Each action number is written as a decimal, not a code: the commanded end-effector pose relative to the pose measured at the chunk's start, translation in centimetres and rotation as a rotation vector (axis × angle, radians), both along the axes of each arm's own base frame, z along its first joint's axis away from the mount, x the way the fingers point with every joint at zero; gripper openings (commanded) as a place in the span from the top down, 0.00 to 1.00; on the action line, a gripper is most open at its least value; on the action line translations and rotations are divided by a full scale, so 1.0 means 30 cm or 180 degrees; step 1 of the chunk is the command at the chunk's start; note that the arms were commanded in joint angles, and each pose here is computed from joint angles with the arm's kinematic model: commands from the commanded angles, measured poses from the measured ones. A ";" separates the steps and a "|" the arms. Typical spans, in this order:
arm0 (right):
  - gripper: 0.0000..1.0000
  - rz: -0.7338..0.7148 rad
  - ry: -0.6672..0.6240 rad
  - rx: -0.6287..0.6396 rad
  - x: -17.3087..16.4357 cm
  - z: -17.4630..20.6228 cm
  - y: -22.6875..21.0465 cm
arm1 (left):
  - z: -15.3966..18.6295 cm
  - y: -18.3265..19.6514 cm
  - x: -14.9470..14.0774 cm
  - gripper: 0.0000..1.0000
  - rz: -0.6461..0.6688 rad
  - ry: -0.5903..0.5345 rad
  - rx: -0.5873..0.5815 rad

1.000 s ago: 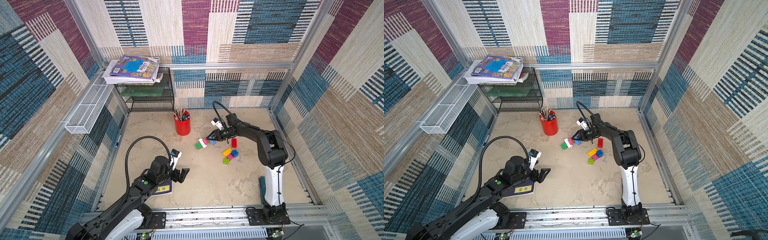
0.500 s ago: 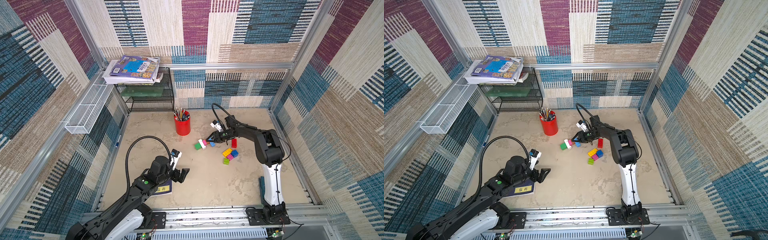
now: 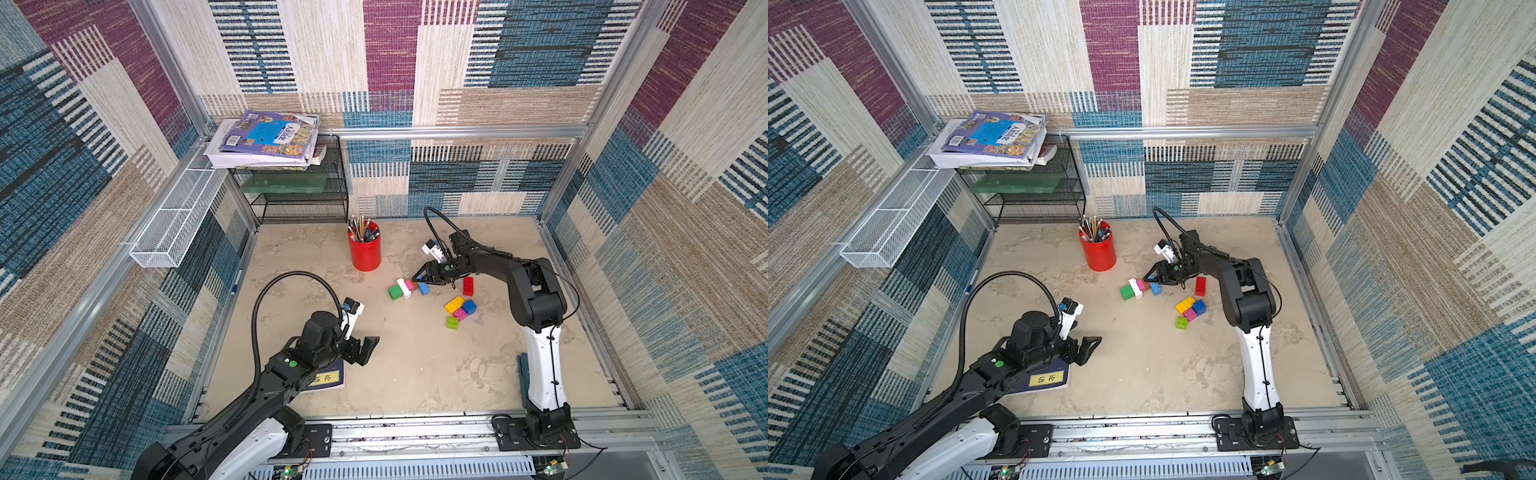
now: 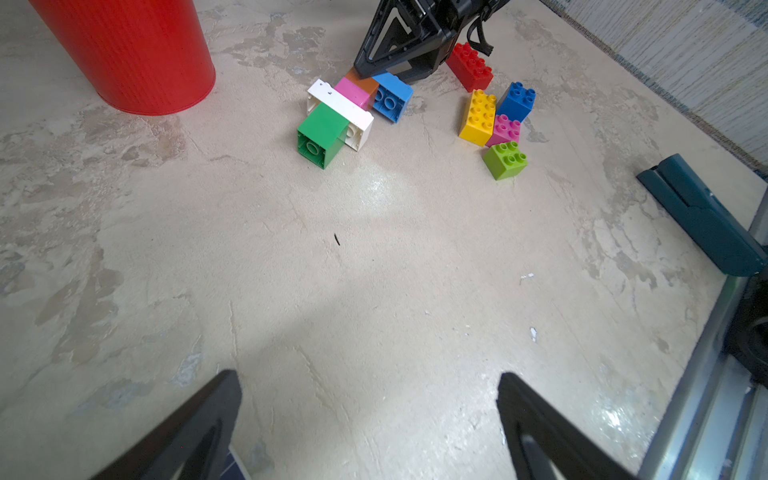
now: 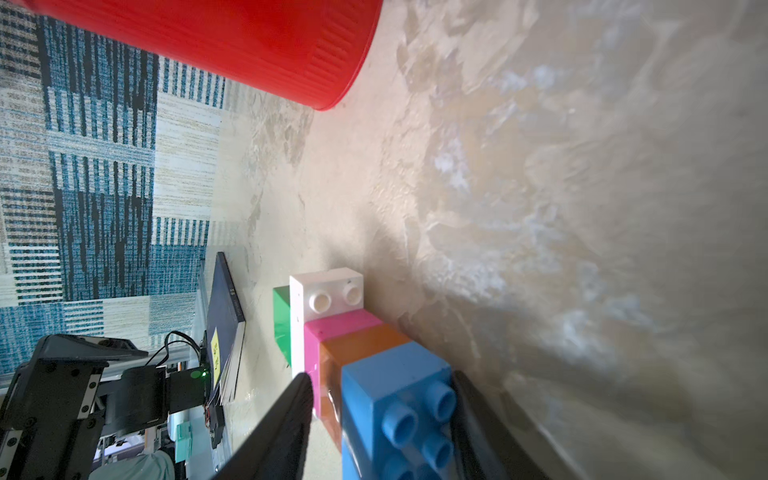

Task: Assemble the letter f with lego
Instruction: Place the lego brick at the center of the board, then adjust the lego brick at the center of the board.

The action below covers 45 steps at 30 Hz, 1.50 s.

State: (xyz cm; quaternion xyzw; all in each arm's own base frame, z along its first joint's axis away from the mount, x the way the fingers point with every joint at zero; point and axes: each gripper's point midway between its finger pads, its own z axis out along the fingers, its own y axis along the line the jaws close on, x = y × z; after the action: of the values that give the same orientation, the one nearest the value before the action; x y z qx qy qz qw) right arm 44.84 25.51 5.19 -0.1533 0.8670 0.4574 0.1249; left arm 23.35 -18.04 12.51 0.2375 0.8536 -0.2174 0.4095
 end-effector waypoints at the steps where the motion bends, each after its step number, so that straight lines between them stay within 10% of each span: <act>1: 0.43 -0.0067 -0.0118 -0.0007 0.035 0.026 -0.011 | 0.019 -0.004 0.009 0.01 0.0001 -0.0062 -0.0020; 45: 0.79 -0.0185 -0.0120 -0.0585 -0.112 -0.046 -0.043 | 0.024 0.000 0.006 0.01 0.0011 -0.0084 -0.0028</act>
State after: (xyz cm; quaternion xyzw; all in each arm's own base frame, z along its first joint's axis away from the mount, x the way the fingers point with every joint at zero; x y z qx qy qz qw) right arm 40.59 23.93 3.61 -0.1463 0.9077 0.3719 0.1278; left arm 23.34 -18.03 12.86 0.2372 0.8506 -0.2191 0.4150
